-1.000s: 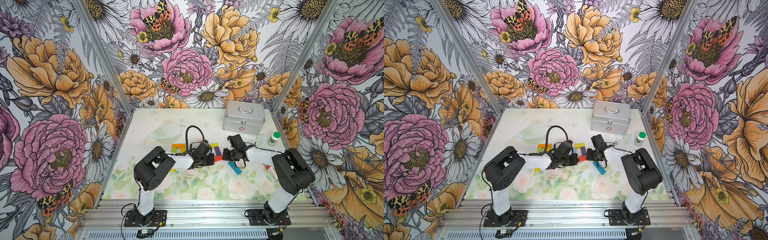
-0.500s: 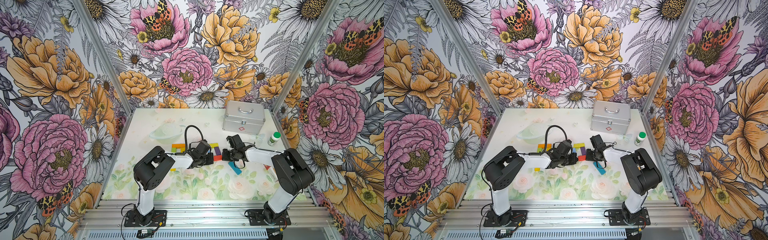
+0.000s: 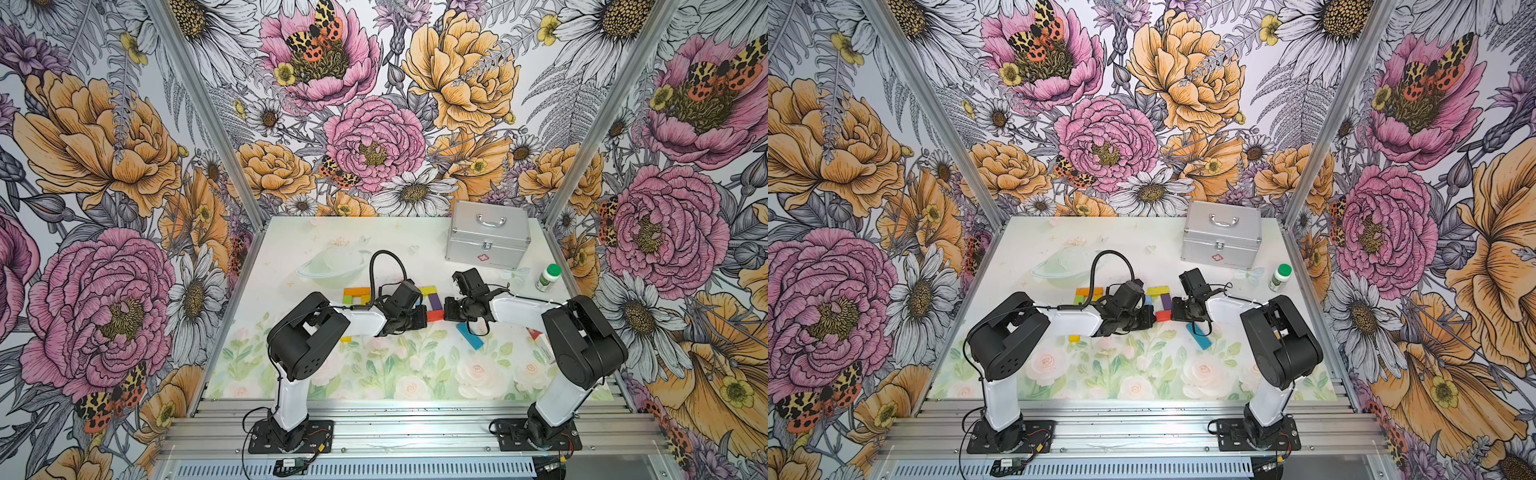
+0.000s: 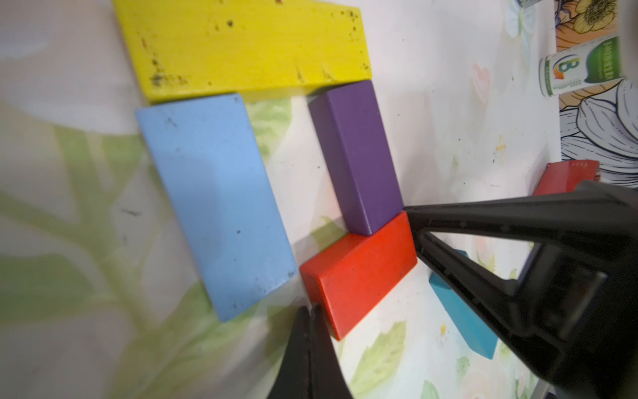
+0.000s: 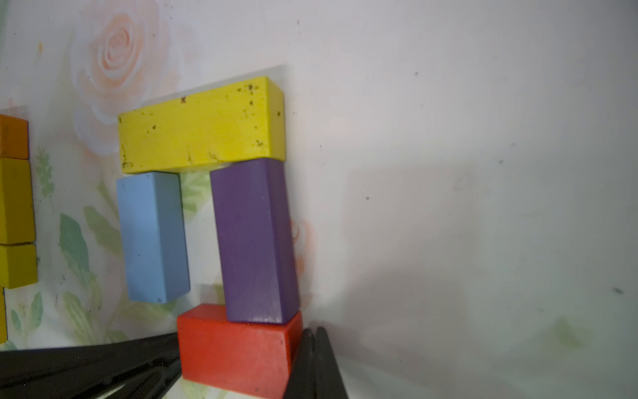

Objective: Assemble the letter p with building blocks
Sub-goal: Assemble the building block at the center of the board.

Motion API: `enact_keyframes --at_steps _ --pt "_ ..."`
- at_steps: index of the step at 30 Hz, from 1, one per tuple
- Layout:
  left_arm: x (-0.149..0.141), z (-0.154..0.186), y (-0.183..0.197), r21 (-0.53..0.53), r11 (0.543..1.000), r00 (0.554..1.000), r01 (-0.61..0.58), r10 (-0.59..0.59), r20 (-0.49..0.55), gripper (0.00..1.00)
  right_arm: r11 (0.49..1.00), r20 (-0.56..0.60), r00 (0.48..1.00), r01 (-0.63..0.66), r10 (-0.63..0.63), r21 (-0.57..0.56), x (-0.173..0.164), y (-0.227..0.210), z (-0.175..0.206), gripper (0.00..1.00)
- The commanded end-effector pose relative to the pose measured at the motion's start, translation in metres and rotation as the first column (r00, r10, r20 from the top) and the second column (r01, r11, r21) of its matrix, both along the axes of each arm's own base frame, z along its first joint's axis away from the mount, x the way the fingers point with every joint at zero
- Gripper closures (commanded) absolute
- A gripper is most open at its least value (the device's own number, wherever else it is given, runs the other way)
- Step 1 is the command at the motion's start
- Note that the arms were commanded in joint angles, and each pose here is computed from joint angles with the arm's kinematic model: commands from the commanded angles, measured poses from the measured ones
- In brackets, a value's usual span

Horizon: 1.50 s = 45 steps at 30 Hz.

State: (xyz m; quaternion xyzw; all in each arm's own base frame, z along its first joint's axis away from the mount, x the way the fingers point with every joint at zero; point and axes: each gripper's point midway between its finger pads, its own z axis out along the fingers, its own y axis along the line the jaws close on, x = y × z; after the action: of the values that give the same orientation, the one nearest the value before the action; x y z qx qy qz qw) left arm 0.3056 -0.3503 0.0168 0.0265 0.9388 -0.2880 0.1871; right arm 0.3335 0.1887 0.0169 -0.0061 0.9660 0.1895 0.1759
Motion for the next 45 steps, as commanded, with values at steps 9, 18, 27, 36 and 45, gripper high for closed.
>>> enact_keyframes --at_steps 9,18,27,36,45 --pt "0.002 -0.001 -0.015 -0.036 0.999 0.999 0.032 -0.032 -0.011 1.0 0.997 -0.173 0.985 -0.03 0.018 -0.065 -0.037 -0.007 -0.04 1.0" --pt "0.003 0.002 -0.014 -0.041 0.999 1.0 0.028 -0.028 -0.008 1.0 0.998 -0.177 0.984 -0.026 0.015 -0.062 -0.038 -0.009 -0.041 1.0" --pt "0.008 0.027 0.001 -0.023 1.0 0.998 -0.017 0.018 0.057 1.0 0.998 -0.169 0.986 -0.006 -0.006 -0.068 -0.038 -0.017 -0.037 1.0" --pt "0.024 0.079 0.039 0.003 0.995 0.973 -0.1 0.097 0.21 0.92 0.998 -0.171 0.985 -0.006 -0.005 -0.06 -0.034 -0.02 -0.035 1.0" --pt "0.029 0.069 0.074 0.026 0.989 0.971 -0.148 0.141 0.194 0.92 0.999 -0.181 0.983 -0.017 0.01 -0.038 -0.038 -0.015 -0.035 1.0"
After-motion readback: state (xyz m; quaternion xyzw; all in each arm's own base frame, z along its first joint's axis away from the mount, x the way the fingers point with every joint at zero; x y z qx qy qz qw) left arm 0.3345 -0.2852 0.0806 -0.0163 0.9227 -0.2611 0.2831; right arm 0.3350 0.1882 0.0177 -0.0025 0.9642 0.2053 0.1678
